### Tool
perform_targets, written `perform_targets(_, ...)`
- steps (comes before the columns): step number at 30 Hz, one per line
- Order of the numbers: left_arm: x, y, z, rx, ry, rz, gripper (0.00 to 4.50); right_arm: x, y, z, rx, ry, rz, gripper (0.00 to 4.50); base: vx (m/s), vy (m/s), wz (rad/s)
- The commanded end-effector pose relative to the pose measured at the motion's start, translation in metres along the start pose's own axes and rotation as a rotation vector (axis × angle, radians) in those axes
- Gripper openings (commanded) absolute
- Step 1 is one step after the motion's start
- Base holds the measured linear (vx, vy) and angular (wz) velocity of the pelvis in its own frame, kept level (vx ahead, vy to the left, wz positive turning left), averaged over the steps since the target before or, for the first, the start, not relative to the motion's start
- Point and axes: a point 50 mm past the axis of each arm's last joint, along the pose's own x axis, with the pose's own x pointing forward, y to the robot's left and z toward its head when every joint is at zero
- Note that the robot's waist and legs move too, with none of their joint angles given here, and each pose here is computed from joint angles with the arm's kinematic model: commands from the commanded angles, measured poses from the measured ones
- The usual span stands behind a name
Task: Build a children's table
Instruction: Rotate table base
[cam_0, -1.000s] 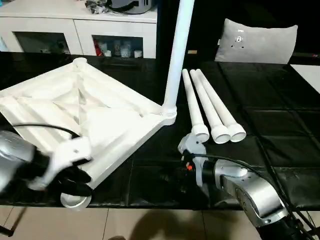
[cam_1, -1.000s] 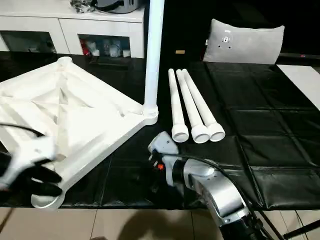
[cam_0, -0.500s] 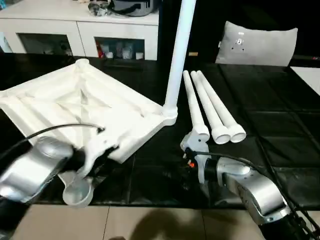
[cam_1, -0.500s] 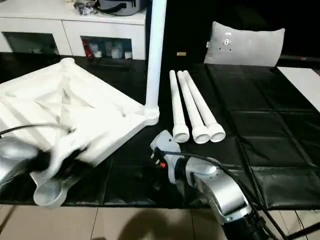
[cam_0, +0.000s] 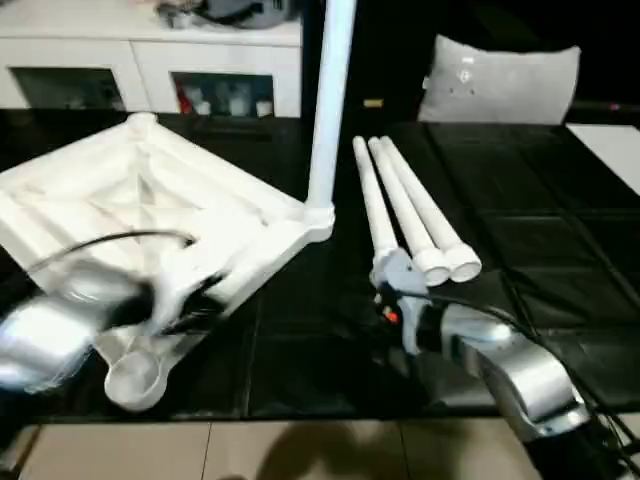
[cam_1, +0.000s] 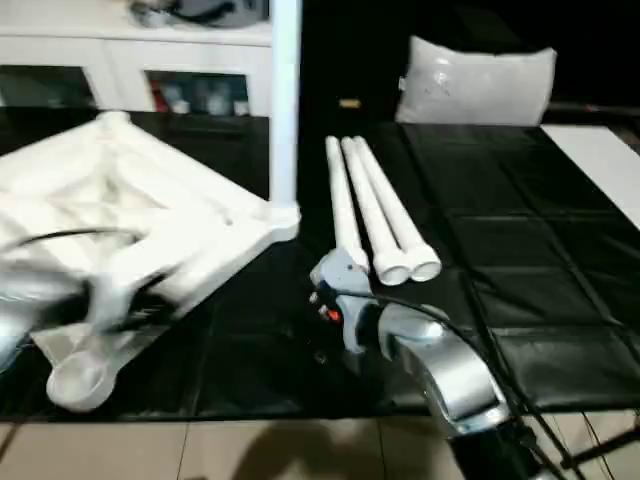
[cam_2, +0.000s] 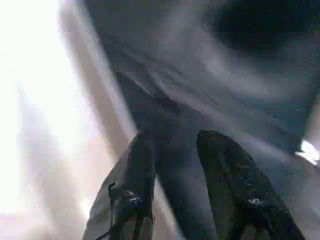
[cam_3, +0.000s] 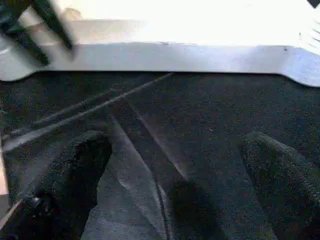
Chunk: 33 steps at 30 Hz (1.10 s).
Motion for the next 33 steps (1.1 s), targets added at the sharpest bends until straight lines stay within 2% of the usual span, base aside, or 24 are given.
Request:
perform_targets(1, -0.015, -0.002, 0.007, 0.024, -0.019, -0.002, 1.56, -0.001, 0.003, 0.003, -0.007, -0.004, 0.024, 4.5, 0.0, 0.0, 0.0)
perform_targets(4, -0.028, -0.006, 0.006, 0.021, -0.009, -0.023, 1.56, -0.001, 0.006, 0.002, -0.009, 0.004, 0.046, 4.5, 0.0, 0.0, 0.0)
perform_targets(11, -0.045, -0.012, -0.008, -0.015, 0.116, -0.048, 1.56, 0.0, 0.01, 0.0, -0.01, 0.03, 0.079, 4.5, 0.0, 0.0, 0.0)
perform_targets(14, -0.051, -0.01, -0.018, -0.034, 0.182, -0.014, 1.56, -0.002, 0.017, -0.002, -0.018, 0.058, 0.135, 4.5, 0.0, 0.0, 0.0)
perform_targets(17, -0.05, -0.011, -0.02, -0.047, 0.187, -0.031, 1.56, -0.002, 0.018, -0.002, -0.016, 0.059, 0.137, 4.5, 0.0, 0.0, 0.0)
perform_targets(22, -0.034, -0.008, -0.024, -0.046, 0.189, -0.009, 1.56, 0.0, 0.017, -0.002, -0.024, 0.06, 0.134, 4.5, 0.0, 0.0, 0.0)
perform_targets(26, -0.018, -0.006, -0.022, -0.058, 0.136, -0.02, 1.56, 0.0, 0.018, 0.001, -0.024, 0.057, 0.146, 4.5, 0.0, 0.0, 0.0)
perform_targets(27, -0.008, -0.009, -0.021, -0.058, 0.125, -0.055, 1.56, -0.001, 0.024, 0.003, -0.017, 0.048, 0.205, 4.5, 0.0, 0.0, 0.0)
perform_targets(33, 0.011, -0.01, -0.009, -0.056, 0.053, -0.086, 1.56, -0.009, 0.041, 0.005, 0.024, 0.036, 0.383, 4.5, 0.0, 0.0, 0.0)
